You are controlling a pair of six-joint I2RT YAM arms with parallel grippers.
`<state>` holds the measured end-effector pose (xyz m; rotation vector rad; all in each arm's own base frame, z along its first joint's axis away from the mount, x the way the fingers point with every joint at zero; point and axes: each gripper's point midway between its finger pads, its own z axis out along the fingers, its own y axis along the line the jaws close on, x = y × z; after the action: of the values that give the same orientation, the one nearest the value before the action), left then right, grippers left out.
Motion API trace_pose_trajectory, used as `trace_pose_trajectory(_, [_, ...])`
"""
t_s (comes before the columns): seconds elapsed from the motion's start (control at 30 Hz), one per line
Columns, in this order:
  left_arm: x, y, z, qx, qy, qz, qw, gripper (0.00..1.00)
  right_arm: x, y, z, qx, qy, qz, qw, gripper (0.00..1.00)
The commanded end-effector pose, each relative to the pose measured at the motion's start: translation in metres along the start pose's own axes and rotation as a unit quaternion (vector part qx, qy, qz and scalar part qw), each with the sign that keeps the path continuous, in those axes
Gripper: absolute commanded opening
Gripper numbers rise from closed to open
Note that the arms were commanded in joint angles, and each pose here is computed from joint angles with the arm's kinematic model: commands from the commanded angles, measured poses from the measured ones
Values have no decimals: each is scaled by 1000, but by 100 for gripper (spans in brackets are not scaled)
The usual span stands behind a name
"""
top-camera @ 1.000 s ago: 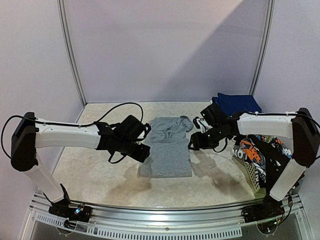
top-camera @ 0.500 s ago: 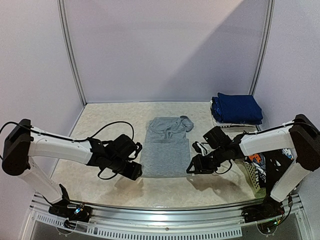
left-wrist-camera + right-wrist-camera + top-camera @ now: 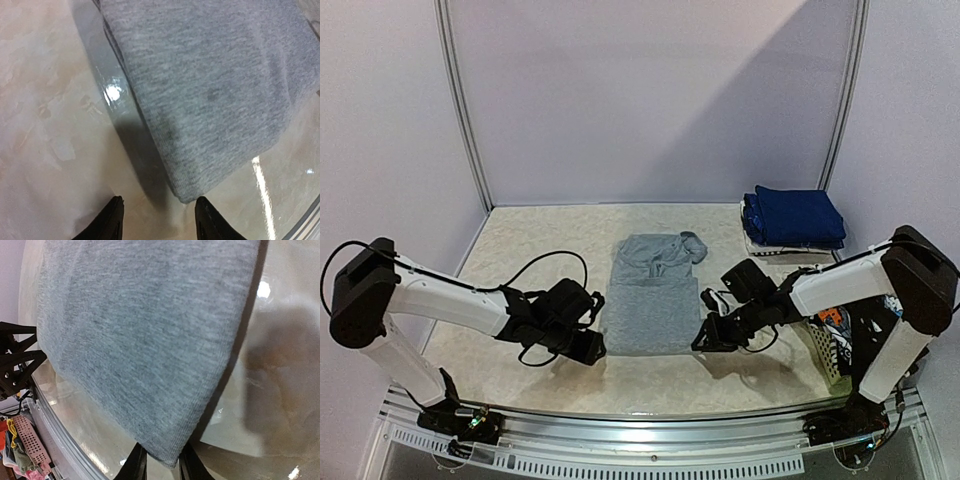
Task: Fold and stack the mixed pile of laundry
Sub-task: Smooth out the 2/3-rectangle-folded tank top at the center of the board, then pick up the 2/3-rectangle-folded tank top from the center of the board.
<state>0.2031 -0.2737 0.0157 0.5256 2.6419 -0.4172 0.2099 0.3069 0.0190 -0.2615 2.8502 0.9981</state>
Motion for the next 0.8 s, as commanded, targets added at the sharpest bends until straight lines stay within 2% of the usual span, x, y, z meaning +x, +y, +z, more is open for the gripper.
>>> trace_pose_trajectory(0.0, [3,-6,11,14,-4,0,1000,48,12,-14,9,20,19,6,1000,20])
trace_pose_trajectory(0.23, [-2,-23,12,60,-11,-2,998,45,14,-16,10,24,21,6,999,12])
trace_pose_trajectory(0.33, [-2,-23,14,60,-11,0,998,35,14,-16,9,25,20,6,999,9])
trace_pose_trajectory(0.57, [-12,-48,29,112,-14,3,994,0,4,-8,9,22,18,-4,1000,0])
trace_pose_trajectory(0.77, [-59,-58,13,95,-39,25,994,0,-41,10,-18,25,-9,-23,999,0])
